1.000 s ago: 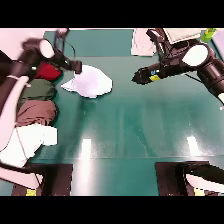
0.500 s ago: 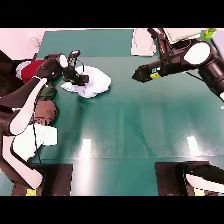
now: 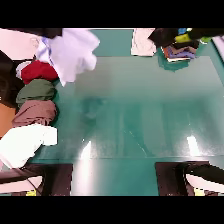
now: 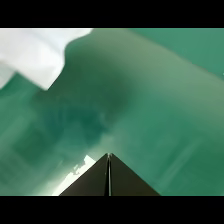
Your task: Fold the shirts.
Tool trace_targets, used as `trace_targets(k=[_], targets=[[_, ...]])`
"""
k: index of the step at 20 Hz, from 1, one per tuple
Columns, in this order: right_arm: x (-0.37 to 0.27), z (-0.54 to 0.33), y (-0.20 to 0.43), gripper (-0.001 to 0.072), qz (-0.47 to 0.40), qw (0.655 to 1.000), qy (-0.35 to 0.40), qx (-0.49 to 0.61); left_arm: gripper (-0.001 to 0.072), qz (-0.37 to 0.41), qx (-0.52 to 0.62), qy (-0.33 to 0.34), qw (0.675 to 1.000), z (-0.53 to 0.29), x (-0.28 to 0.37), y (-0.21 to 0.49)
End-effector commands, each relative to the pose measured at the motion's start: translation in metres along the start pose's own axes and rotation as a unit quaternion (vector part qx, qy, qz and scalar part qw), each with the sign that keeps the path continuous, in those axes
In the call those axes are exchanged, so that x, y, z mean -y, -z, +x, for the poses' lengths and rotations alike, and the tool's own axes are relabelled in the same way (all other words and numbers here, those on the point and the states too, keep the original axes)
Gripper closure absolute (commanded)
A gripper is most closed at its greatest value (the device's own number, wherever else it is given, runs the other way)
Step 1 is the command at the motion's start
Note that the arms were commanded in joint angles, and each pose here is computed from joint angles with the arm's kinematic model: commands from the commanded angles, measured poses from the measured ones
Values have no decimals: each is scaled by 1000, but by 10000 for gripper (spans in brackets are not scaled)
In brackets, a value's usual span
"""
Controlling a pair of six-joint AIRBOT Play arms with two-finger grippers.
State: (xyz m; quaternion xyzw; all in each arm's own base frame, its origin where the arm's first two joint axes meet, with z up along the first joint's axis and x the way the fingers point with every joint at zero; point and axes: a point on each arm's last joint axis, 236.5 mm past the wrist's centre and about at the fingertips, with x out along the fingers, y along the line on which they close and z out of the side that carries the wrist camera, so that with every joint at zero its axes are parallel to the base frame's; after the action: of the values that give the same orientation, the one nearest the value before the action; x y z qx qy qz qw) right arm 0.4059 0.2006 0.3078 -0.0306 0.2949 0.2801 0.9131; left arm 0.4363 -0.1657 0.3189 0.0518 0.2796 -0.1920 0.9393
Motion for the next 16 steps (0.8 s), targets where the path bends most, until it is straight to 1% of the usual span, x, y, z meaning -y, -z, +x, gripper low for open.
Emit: trace_targets(k=[1, 4, 6, 7, 9, 10, 11, 12, 14, 16], targets=[[14, -29, -25, 696, -9, 998, 45, 35, 678, 62, 15, 50, 997, -66, 55, 2], [15, -30, -26, 696, 3, 998, 47, 37, 677, 98, -67, 99, 988, -28, 103, 54], [18, -30, -26, 696, 8, 998, 52, 37, 677, 116, -139, 120, 976, 11, 128, 106], [18, -31, -26, 697, 7, 998, 53, 37, 677, 120, -170, 137, 968, 29, 143, 133], [17, -30, -26, 697, 8, 998, 51, 37, 675, 112, -190, 171, 960, 61, 174, 168], [17, -30, -26, 696, 11, 998, 51, 37, 583, 98, -185, 186, 960, 74, 185, 174], [18, -30, -25, 697, 13, 998, 52, 36, 270, 80, -176, 199, 961, 83, 194, 174], [18, -30, -24, 697, 13, 998, 52, 33, 137, 80, -172, 193, 963, 88, 190, 173], [17, -30, -17, 697, 14, 998, 51, 20, 136, 81, -186, 154, 967, 90, 154, 174], [16, -29, -11, 697, 15, 999, 50, 7, 135, 56, -234, 100, 966, 93, 92, 191]])
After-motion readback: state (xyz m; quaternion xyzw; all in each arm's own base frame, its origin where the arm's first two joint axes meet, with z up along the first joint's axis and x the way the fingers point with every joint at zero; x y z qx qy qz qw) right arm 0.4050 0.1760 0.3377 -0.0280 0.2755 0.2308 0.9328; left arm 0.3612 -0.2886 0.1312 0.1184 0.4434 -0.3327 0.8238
